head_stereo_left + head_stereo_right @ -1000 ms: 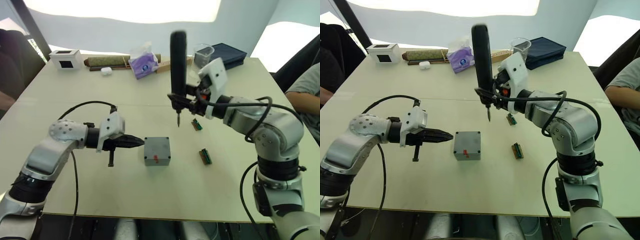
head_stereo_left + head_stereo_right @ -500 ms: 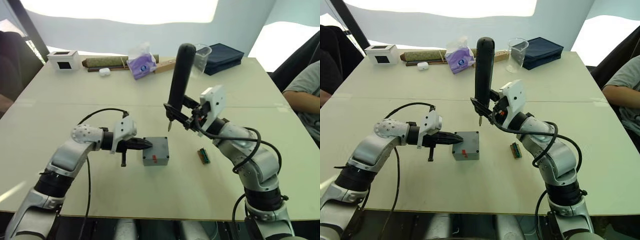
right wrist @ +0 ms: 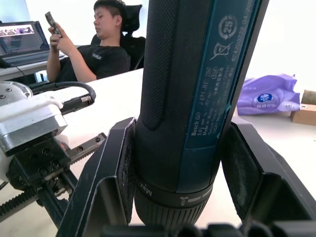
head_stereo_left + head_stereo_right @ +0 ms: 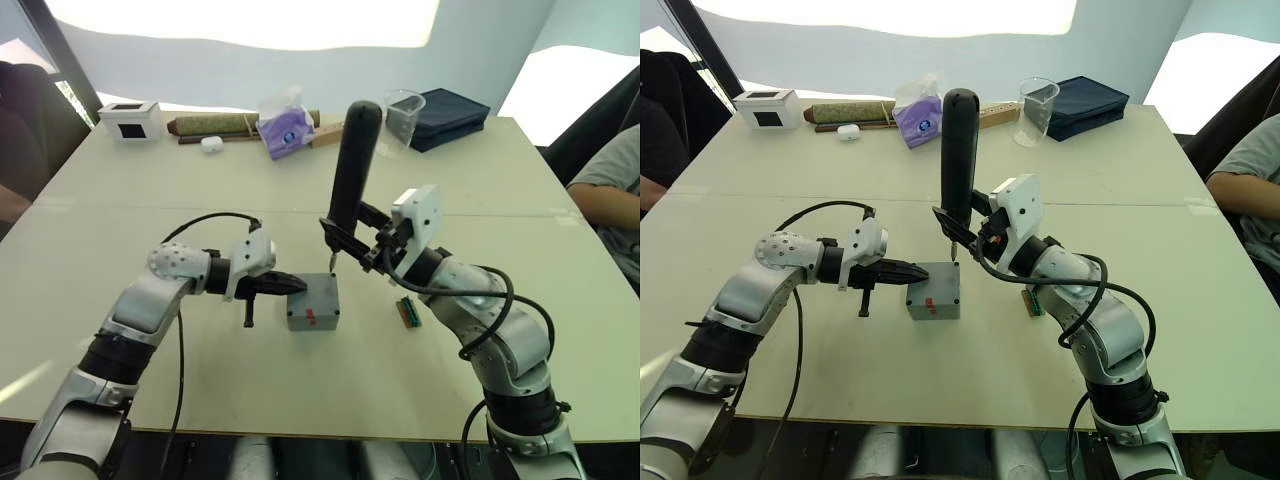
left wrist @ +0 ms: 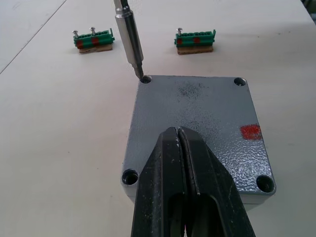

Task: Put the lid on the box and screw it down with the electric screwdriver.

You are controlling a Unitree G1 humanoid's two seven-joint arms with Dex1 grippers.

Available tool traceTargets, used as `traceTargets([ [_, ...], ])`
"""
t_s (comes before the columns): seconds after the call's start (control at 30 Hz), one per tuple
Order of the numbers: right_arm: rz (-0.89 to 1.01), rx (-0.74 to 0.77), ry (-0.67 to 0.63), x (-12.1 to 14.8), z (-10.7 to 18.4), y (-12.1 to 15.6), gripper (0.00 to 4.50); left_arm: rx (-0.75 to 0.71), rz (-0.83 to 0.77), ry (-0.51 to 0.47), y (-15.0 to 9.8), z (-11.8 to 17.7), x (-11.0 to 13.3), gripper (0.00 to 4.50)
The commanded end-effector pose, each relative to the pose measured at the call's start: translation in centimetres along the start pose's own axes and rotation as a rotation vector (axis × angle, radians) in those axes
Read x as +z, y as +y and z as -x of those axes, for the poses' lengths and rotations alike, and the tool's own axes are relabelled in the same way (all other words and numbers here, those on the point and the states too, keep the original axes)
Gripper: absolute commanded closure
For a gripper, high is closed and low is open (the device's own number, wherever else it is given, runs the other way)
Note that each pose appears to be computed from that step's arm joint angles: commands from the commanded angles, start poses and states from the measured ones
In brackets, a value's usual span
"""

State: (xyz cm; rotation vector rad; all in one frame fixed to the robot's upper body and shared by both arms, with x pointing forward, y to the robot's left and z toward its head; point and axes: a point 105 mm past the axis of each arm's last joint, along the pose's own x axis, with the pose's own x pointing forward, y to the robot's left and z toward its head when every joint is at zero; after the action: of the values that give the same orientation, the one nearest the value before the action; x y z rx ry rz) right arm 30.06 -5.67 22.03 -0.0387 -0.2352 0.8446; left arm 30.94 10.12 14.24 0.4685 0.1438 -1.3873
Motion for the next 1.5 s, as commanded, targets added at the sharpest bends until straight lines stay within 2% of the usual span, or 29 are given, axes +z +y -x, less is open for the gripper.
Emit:
traceTargets([
  [0.03, 0.059, 0.036, -0.101, 2.6, 0.3, 1.1, 2.6, -0.015, 0.006, 0.049, -0.3, -0.5, -1.0, 4.5],
  [0.8, 0.094, 0.019, -0.046, 0.3, 0.9, 0.6, 2.6, -0.022, -0.004, 0.047, -0.5, -0.5, -0.8, 4.5],
  [0.97, 0.1, 0.026, -0.007, -1.5, 0.9, 0.7, 2.6, -0.036, 0.0, 0.057, -1.0, -0.6, -1.2, 4.5],
  [1.33, 0.143, -0.001, -0.026, -0.8, 0.8, -0.8, 2.6, -0.05, -0.004, 0.065, -1.6, -0.7, -1.2, 4.5],
  [1.5, 0.092, 0.045, 0.053, -2.4, 1.2, -0.1, 2.6, -0.05, -0.004, 0.067, -1.6, -0.9, -1.2, 4.5],
])
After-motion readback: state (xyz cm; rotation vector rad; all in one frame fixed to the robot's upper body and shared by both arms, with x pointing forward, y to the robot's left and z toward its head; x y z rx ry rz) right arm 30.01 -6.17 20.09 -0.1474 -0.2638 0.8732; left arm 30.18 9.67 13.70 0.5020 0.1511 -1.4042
